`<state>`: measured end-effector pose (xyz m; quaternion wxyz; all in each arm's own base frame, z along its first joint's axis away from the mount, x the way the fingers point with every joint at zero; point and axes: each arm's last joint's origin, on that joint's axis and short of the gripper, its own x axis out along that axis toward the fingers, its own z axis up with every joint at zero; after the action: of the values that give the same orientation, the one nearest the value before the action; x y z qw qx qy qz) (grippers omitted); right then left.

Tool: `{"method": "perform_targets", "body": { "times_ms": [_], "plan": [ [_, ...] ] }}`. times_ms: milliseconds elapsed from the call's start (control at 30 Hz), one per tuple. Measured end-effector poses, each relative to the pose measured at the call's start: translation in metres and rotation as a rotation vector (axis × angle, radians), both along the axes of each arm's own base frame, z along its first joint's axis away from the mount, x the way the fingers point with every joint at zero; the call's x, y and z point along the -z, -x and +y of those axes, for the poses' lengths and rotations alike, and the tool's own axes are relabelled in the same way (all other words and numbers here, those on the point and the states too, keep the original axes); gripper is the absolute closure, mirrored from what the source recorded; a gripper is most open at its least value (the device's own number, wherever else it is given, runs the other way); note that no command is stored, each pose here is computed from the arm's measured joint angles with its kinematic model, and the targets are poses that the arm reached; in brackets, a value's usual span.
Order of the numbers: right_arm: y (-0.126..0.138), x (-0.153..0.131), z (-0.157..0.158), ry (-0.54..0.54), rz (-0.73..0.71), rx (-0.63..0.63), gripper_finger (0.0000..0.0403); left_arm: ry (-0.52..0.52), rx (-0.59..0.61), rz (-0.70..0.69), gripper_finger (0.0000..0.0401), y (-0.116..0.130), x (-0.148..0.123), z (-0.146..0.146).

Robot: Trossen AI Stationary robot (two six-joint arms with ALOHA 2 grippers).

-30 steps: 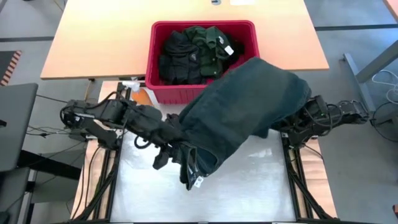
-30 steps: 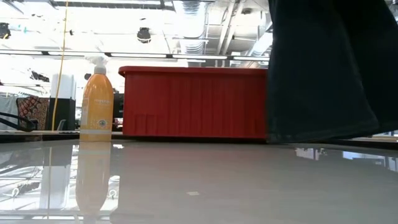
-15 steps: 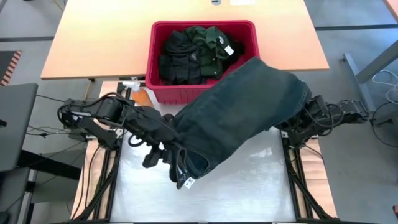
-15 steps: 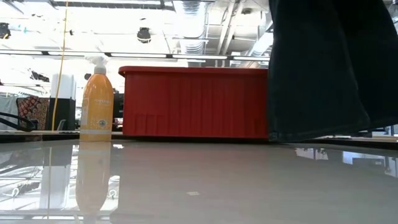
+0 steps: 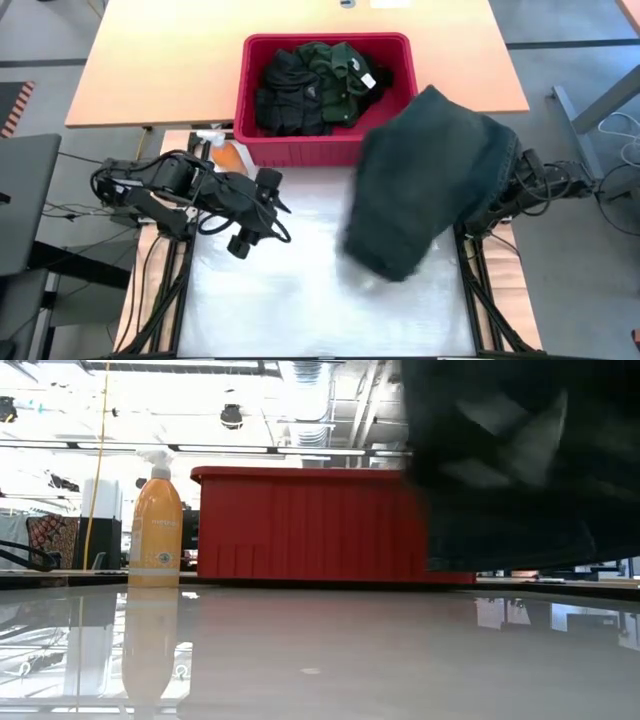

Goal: Fold laundry
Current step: Fold the blue pants

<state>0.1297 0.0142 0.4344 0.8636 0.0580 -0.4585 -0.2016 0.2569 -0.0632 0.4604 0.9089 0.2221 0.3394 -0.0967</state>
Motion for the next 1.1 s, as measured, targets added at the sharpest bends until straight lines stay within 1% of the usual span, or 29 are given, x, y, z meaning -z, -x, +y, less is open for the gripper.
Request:
{"method": "perform_targets", "body": {
  "times_ms": [67, 133, 233, 333, 400, 467, 567, 700, 767, 800, 867, 967, 1100],
  "plan": [
    [0.002, 0.0, 0.001, -0.013, -0.002, -0.032, 0.0385, -0.012, -0.036, -0.015, 0.0163, 0.007, -0.004, 0.004],
    [0.002, 0.001, 0.002, -0.024, 0.014, -0.066, 0.0385, 0.038, -0.078, -0.07, 0.0163, 0.012, -0.012, 0.008],
    [-0.001, 0.003, 0.005, -0.037, 0.047, -0.118, 0.0385, 0.227, -0.111, -0.213, 0.0163, 0.009, -0.025, 0.013],
    [-0.003, 0.004, 0.01, -0.025, 0.066, -0.166, 0.0385, 0.429, -0.078, -0.352, 0.0163, -0.004, -0.024, 0.016],
    [-0.004, 0.005, 0.013, 0.001, 0.085, -0.198, 0.0385, 0.531, -0.006, -0.436, 0.0163, -0.017, -0.011, 0.015],
    [-0.005, 0.006, 0.016, 0.019, 0.101, -0.221, 0.0385, 0.641, 0.029, -0.512, 0.0163, -0.029, 0.011, 0.016],
    [-0.007, 0.008, 0.021, 0.048, 0.136, -0.257, 0.0385, 0.85, -0.007, -0.624, 0.0163, -0.041, 0.049, 0.026],
    [-0.011, 0.011, 0.026, 0.104, 0.183, -0.306, 0.0385, 1.219, -0.024, -0.858, 0.0163, -0.04, 0.082, 0.046],
    [-0.012, 0.013, 0.028, 0.112, 0.204, -0.318, 0.0385, 1.379, -0.041, -0.897, 0.0163, -0.038, 0.097, 0.054],
    [-0.012, 0.013, 0.029, 0.115, 0.214, -0.324, 0.0385, 1.428, -0.065, -0.889, 0.0163, -0.04, 0.106, 0.058],
    [-0.014, 0.015, 0.031, 0.112, 0.231, -0.339, 0.0385, 1.489, -0.124, -0.844, 0.0163, -0.044, 0.121, 0.063],
    [-0.019, 0.018, 0.033, 0.103, 0.257, -0.361, 0.0385, 1.563, -0.168, -0.795, 0.0163, -0.054, 0.131, 0.067],
    [-0.027, 0.022, 0.037, 0.101, 0.288, -0.369, 0.0383, 1.557, -0.17, -0.764, 0.0163, -0.07, 0.137, 0.067]
  ]
}}
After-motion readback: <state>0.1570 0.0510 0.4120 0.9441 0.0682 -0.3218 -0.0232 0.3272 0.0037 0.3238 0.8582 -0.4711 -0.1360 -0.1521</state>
